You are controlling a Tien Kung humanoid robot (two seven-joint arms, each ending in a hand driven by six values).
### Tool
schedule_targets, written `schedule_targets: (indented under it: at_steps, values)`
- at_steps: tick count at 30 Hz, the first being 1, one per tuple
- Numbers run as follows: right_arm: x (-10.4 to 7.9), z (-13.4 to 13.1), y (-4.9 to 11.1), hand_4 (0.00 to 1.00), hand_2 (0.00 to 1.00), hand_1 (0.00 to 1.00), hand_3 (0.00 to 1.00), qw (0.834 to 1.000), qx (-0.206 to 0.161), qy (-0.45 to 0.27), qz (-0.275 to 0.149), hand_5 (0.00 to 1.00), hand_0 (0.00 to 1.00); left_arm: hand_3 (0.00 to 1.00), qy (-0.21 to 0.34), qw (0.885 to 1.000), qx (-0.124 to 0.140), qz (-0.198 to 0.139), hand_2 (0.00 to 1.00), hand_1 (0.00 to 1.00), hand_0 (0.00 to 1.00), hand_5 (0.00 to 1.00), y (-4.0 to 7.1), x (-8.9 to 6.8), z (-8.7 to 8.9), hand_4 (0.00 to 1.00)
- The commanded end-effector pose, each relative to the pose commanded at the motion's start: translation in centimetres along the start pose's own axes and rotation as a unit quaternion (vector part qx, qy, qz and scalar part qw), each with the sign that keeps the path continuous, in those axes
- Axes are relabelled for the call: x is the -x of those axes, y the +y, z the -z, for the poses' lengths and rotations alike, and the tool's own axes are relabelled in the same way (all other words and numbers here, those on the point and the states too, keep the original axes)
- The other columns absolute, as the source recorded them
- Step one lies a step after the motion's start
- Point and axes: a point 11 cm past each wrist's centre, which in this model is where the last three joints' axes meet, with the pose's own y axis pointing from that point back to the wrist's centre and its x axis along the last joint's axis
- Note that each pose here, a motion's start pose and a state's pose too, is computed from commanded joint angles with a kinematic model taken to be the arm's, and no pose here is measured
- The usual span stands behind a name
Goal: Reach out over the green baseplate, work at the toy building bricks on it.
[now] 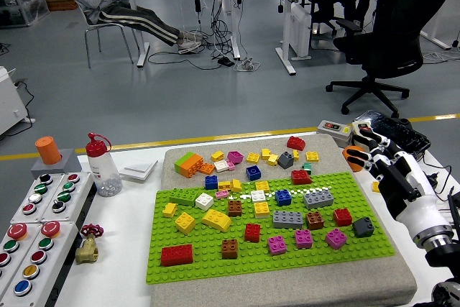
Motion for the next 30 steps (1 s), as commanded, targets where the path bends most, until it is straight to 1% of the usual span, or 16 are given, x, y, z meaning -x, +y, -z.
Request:
schedule_targets:
  at_steps: [3,6,7,8,12,13,16,18,19,20,24,26,30]
  values:
    - [0.3,0.0,0.0,0.482,0.771,0.707,0.720,1.000,-0.003,0.021,0.006,0.318,0.756,0.534,0.000,1.000,0.000,0.000,0.650,0.638,0.677,0.998,0.0,0.0,0.0,0.419]
    - [1.0,-0.1,0.1,0.482,0.771,0.707,0.720,0.996,-0.012,0.084,0.025,0.318,0.756,0.534,0.000,1.000,0.000,-0.001,0.650,0.638,0.677,0.998,0.0,0.0,0.0,0.419]
    - [1.2,-0.2,0.1,0.540,0.769,0.727,0.735,0.994,-0.014,0.101,0.031,0.284,0.775,0.529,0.000,1.000,0.000,-0.001,0.645,0.635,0.676,0.998,0.0,0.0,0.0,0.417]
    - [1.4,-0.2,0.1,0.540,0.769,0.727,0.735,0.992,-0.017,0.119,0.037,0.284,0.775,0.529,0.000,1.000,-0.001,-0.001,0.645,0.635,0.676,0.998,0.0,0.0,0.0,0.417]
    - [2.0,-0.3,0.1,0.540,0.769,0.727,0.735,0.979,-0.028,0.193,0.055,0.284,0.775,0.529,-0.001,1.000,-0.002,-0.003,0.645,0.635,0.676,0.998,0.0,-0.1,0.0,0.417]
    - [2.1,-0.4,0.0,0.608,0.765,0.734,0.741,0.976,-0.030,0.210,0.059,0.257,0.766,0.524,0.000,1.000,-0.002,-0.003,0.641,0.633,0.676,0.998,0.0,-0.1,0.0,0.418]
    - [2.5,-0.5,0.0,0.608,0.765,0.734,0.741,0.961,-0.036,0.264,0.069,0.257,0.766,0.524,0.000,1.000,-0.002,-0.004,0.641,0.633,0.676,0.998,0.0,-0.1,0.0,0.418]
    - [2.7,-0.6,-0.1,0.608,0.765,0.734,0.741,0.951,-0.041,0.298,0.075,0.257,0.766,0.524,0.000,1.000,-0.002,-0.004,0.641,0.633,0.676,0.998,0.0,-0.1,0.0,0.418]
    - [2.8,-0.6,-0.2,0.628,0.753,0.735,0.740,0.944,-0.044,0.317,0.079,0.231,0.762,0.522,0.000,1.000,-0.002,-0.005,0.639,0.633,0.676,0.998,0.0,-0.1,0.0,0.416]
    - [2.9,-0.6,-0.3,0.628,0.753,0.735,0.740,0.938,-0.046,0.335,0.082,0.231,0.762,0.522,0.000,1.000,-0.002,-0.005,0.639,0.633,0.676,0.998,0.0,-0.1,0.0,0.416]
    - [3.3,-0.6,-1.0,0.628,0.753,0.735,0.740,0.905,-0.056,0.410,0.094,0.231,0.762,0.522,-0.001,1.000,-0.002,-0.005,0.639,0.633,0.676,0.998,0.0,-0.1,0.0,0.416]
    - [3.6,-0.6,-1.3,0.632,0.736,0.729,0.734,0.888,-0.061,0.445,0.103,0.225,0.753,0.517,-0.001,1.000,-0.002,-0.005,0.634,0.631,0.676,0.998,0.0,-0.2,0.0,0.414]
    - [4.2,-0.7,-1.6,0.632,0.736,0.729,0.734,0.855,-0.069,0.500,0.117,0.225,0.753,0.517,-0.001,1.000,-0.002,-0.007,0.634,0.631,0.676,0.998,0.0,-0.2,-0.1,0.414]
